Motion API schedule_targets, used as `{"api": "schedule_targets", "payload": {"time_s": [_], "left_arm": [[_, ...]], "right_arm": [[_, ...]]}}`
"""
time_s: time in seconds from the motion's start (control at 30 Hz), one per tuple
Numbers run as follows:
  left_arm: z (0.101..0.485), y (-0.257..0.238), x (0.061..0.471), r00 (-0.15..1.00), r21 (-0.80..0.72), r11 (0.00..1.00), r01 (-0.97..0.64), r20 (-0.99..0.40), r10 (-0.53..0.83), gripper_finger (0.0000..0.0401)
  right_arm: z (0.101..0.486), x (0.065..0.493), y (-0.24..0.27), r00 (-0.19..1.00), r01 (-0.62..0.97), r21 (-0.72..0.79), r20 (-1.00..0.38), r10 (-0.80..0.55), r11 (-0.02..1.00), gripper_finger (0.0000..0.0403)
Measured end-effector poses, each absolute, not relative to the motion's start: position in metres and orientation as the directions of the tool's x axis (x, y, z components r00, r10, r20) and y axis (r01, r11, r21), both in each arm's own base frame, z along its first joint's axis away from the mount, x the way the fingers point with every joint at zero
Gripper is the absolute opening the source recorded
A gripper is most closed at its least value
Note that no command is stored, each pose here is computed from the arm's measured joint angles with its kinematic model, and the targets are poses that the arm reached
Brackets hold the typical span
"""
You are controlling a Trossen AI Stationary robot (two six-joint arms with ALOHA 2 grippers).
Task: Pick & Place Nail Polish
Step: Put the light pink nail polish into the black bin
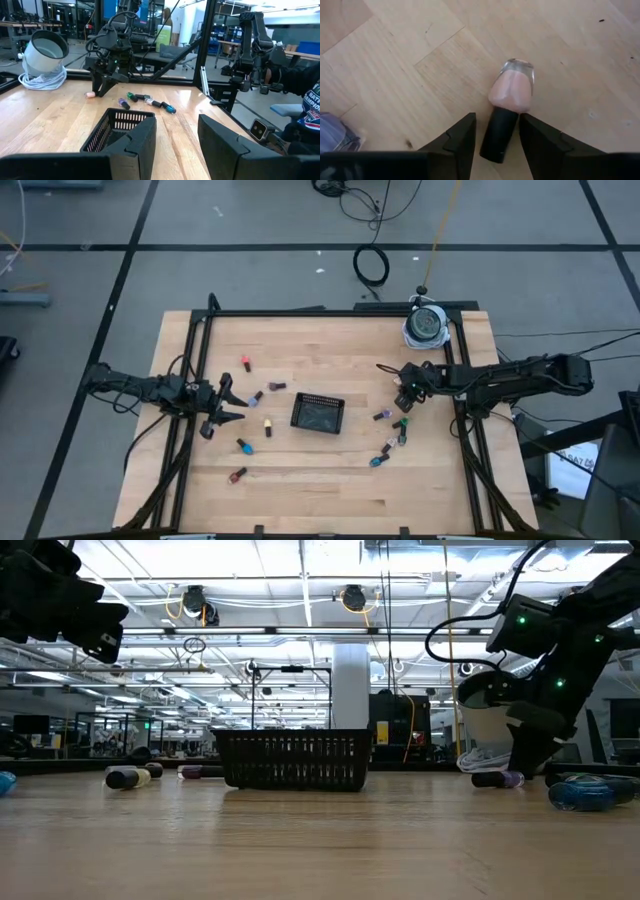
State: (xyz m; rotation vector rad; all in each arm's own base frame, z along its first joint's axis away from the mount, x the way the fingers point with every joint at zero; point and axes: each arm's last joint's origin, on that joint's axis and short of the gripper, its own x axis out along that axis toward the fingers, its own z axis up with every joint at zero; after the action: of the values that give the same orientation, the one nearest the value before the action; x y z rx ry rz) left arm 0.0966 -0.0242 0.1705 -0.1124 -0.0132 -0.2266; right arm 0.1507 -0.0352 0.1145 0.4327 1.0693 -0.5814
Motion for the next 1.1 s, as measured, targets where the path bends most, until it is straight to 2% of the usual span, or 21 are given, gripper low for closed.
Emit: {"api": "schedule_targets", "payload": {"time_s": [0.3, 0.57, 0.67, 1.1], "left_arm": [[0.170, -0.024, 0.097, 0.974, -0.110, 0.968, 0.225, 0.025, -0.224, 0.0145], [0.170, -0.024, 0.097, 0.974, -0.110, 0.968, 0.225, 0.026, -0.224, 0.0145], [0.170, -0.024, 0.097, 0.974, -0.110, 0.968, 0.225, 0.025, -0.224, 0.0145], [0.170, -0.024, 0.097, 0.974, -0.110, 0.968, 0.225, 0.025, -0.224, 0.0145]], "right_arm": [[0.114, 0.151, -0.035, 0.355, 0.629, 0.048, -0.906, -0.231, 0.776, 0.0110], [0.114, 0.150, -0.036, 0.350, 0.635, 0.031, -0.902, -0.252, 0.772, 0.0056], [0.115, 0.152, -0.036, 0.363, 0.632, 0.036, -0.897, -0.254, 0.774, 0.0052], [0.132, 0.177, -0.040, 0.638, 0.513, 0.116, -0.714, -0.287, 0.851, 0.0052]]}}
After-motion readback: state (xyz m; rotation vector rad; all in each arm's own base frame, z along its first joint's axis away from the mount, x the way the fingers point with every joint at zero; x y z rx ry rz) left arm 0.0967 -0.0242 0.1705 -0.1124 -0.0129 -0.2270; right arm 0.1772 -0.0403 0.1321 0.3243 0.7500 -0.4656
